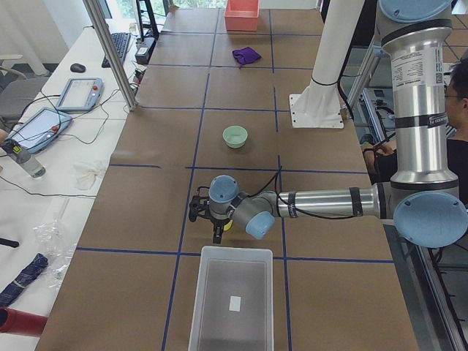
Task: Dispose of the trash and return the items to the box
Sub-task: 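Grasp the yellow cup at the table edge with the left gripper, then lift the yellow cup while the right arm reaches toward the purple cloth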
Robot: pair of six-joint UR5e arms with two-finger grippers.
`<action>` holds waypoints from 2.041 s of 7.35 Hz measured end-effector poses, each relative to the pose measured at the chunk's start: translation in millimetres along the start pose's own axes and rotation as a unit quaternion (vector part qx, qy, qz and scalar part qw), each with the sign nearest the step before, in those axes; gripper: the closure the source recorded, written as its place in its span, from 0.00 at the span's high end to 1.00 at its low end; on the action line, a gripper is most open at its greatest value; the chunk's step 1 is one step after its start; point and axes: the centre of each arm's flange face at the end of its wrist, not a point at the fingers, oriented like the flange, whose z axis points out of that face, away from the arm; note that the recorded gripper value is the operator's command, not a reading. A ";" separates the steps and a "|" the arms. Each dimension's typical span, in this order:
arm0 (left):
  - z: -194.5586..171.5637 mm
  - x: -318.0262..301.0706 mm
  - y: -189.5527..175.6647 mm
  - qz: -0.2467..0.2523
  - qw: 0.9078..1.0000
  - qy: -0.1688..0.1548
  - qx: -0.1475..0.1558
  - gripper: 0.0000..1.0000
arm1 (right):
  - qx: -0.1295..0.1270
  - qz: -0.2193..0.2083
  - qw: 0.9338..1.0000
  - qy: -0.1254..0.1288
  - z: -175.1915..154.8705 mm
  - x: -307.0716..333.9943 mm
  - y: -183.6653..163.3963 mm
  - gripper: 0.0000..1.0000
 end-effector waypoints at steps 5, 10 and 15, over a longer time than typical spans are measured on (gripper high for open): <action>14.0 15.3 3.6 0.014 1.000 0.006 -0.014 0.00 | -0.001 0.001 1.000 -0.002 0.4 0.1 0.3 1.00; -29.6 68.1 -2.7 0.031 0.999 0.037 -0.009 0.00 | -0.013 0.007 1.000 -0.023 9.6 -1.8 3.6 1.00; -106.0 67.7 -41.7 0.057 0.998 -0.002 -0.005 0.00 | -0.022 0.043 0.997 -0.053 54.2 -77.6 0.8 1.00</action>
